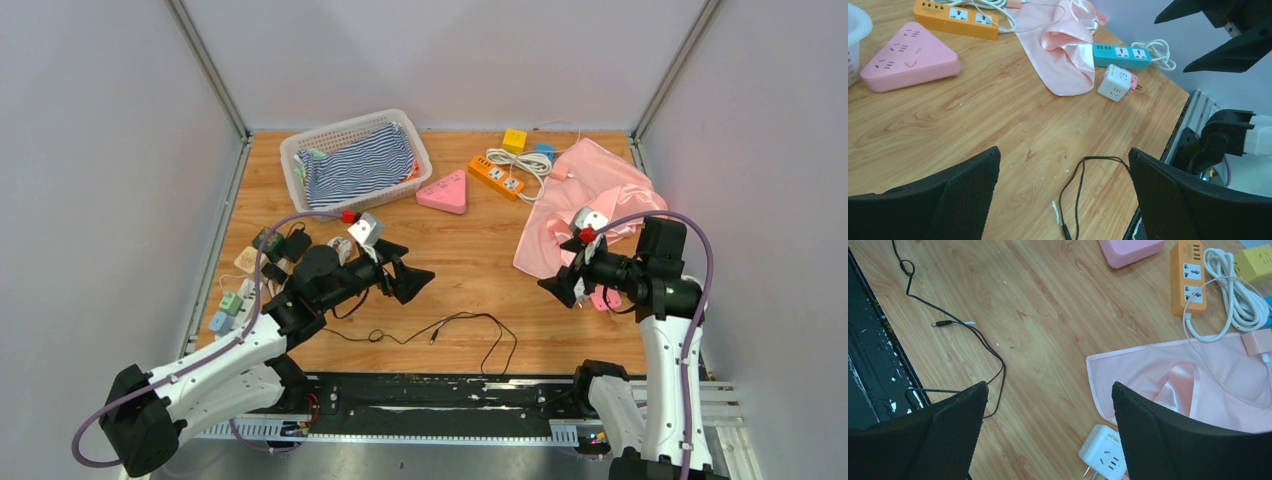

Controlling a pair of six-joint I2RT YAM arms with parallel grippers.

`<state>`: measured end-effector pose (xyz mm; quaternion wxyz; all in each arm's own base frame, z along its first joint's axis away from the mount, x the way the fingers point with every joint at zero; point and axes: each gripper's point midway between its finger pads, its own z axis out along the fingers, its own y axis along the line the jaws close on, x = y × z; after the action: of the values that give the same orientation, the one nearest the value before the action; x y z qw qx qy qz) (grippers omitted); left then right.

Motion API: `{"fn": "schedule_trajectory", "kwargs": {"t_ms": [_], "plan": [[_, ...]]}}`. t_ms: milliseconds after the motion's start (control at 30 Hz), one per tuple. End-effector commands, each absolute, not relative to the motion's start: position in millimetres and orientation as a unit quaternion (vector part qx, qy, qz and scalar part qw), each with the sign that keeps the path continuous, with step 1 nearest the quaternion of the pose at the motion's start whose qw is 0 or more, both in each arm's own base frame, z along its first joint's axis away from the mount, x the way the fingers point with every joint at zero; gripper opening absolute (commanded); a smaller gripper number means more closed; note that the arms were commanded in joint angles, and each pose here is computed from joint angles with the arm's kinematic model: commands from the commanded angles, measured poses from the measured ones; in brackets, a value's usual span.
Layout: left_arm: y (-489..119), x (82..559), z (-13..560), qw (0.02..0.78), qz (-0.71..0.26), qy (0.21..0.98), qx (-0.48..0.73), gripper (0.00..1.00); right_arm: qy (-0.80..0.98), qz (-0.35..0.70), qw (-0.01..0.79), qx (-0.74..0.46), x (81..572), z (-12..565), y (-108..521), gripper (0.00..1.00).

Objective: Pull the plug off the socket
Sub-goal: Reset both arms

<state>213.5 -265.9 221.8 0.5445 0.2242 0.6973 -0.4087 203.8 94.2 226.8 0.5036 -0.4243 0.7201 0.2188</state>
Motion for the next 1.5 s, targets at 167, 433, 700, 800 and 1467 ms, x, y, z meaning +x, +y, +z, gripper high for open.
{"fn": "schedule_trajectory", "kwargs": {"t_ms": [167, 433, 700, 800, 1467], "plan": [[-262, 199, 268, 0.548, -0.464, 0.669, 0.191, 1.00, 0.713, 0.249, 0.505, -0.417, 200, 236, 103, 1.00], [-222, 201, 286, 0.561, -0.374, 0.719, 0.168, 1.00, 0.727, 0.259, 0.521, -0.364, 205, 273, 104, 1.00], [-179, 194, 316, 0.572, -0.282, 0.749, 0.181, 1.00, 0.705, 0.239, 0.570, -0.347, 202, 303, 105, 1.00], [-168, 191, 320, 0.575, -0.254, 0.752, 0.196, 1.00, 0.696, 0.241, 0.580, -0.348, 198, 308, 107, 1.00], [-161, 197, 291, 0.576, -0.208, 0.757, 0.226, 1.00, 0.672, 0.218, 0.640, -0.302, 188, 328, 104, 1.00]]}}
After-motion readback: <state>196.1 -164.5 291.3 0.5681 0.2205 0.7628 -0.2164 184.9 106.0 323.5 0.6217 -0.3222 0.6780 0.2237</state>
